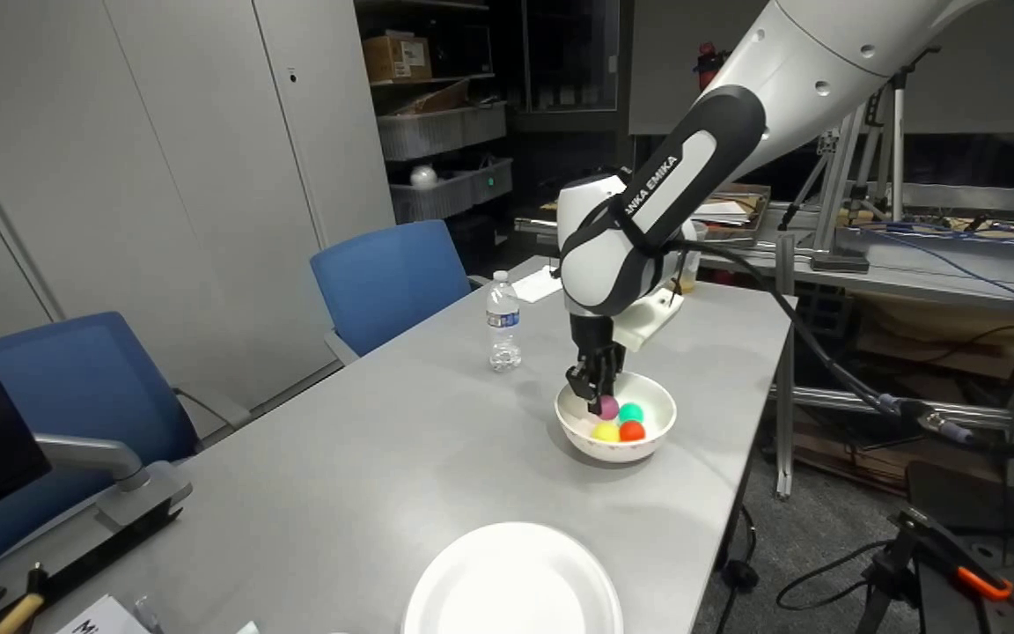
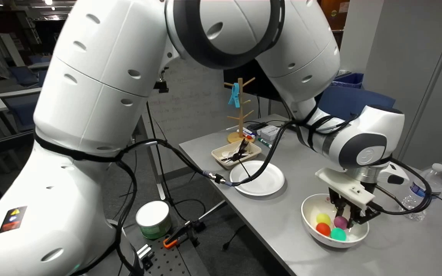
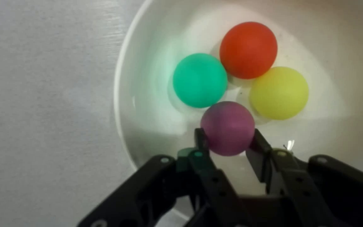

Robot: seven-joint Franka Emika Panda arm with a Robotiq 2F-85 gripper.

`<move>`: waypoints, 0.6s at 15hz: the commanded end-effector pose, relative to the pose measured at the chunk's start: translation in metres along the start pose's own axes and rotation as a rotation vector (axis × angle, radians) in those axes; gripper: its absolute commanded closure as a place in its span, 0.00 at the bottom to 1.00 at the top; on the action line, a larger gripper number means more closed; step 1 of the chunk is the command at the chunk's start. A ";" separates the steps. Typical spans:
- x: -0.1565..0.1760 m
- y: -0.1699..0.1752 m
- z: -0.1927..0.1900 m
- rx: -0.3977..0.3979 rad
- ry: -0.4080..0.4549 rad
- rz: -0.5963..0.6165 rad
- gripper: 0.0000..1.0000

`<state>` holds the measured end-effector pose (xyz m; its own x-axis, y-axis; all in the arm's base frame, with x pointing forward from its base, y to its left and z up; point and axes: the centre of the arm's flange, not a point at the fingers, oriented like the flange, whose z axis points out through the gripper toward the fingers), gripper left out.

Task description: Take the purple ball out of the bowl and put it on the plate

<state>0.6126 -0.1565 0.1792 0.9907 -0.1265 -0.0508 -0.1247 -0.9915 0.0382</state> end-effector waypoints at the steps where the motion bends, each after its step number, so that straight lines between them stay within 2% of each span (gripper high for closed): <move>1: -0.027 0.001 -0.037 -0.009 -0.008 -0.015 0.89; 6: -0.045 -0.008 -0.079 -0.003 0.044 -0.051 0.89; 9: -0.053 -0.030 -0.099 0.001 0.072 -0.107 0.89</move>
<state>0.5879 -0.1406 0.2538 0.9966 -0.0824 0.0079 -0.0826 -0.9960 0.0349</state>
